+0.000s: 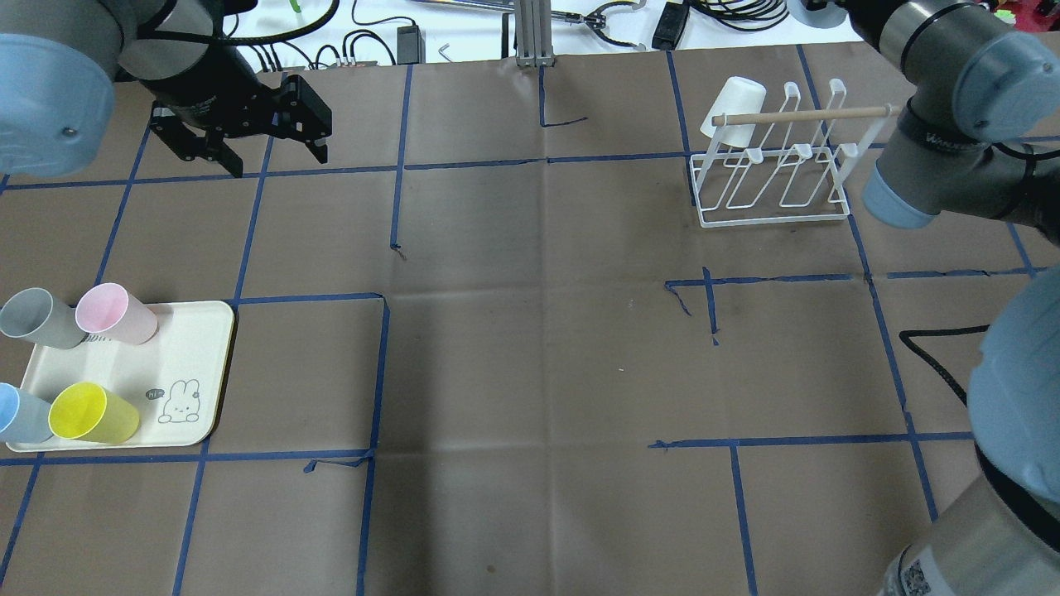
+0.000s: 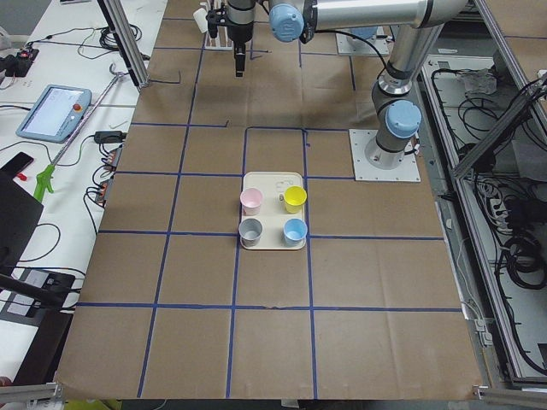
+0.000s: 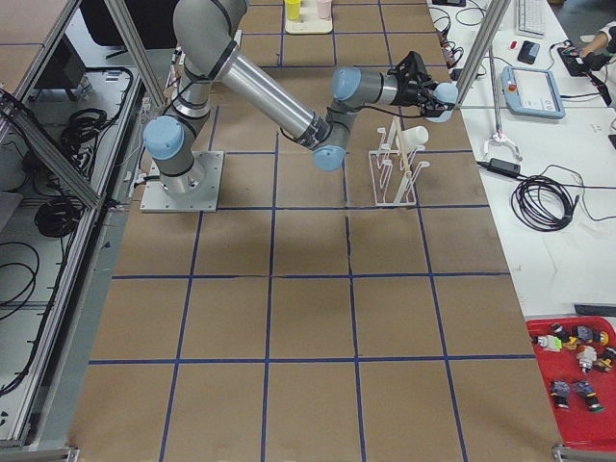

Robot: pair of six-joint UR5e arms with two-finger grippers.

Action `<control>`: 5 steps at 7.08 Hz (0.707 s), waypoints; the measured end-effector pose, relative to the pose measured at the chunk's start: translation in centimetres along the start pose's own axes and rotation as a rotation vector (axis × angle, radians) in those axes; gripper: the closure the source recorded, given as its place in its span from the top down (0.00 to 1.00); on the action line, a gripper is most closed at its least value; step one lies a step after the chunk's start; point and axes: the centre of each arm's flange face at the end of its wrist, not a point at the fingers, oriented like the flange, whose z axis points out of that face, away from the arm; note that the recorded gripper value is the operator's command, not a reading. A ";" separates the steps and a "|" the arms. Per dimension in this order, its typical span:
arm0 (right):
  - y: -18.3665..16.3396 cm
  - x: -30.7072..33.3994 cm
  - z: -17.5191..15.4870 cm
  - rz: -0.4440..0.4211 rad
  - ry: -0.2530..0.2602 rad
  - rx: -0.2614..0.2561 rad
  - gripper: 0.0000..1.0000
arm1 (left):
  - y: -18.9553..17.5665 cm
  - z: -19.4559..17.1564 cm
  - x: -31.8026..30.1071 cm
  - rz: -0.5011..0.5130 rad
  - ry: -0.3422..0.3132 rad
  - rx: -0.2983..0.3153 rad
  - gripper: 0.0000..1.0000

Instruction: Transfer IKEA cup to right arm and place on rack

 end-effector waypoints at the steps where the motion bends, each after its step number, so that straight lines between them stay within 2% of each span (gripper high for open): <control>1: 1.4 2.8 1.1 -0.010 0.028 -0.026 0.22 | 1.5 -1.0 0.0 -0.013 -0.027 -0.024 1.00; 3: 4.5 5.8 2.3 -0.019 0.055 -0.074 0.22 | 3.0 -2.0 0.0 -0.022 -0.034 -0.023 1.00; 5: 6.1 5.9 2.4 -0.016 0.053 -0.098 0.22 | 3.1 -2.1 0.1 -0.024 -0.032 -0.014 1.00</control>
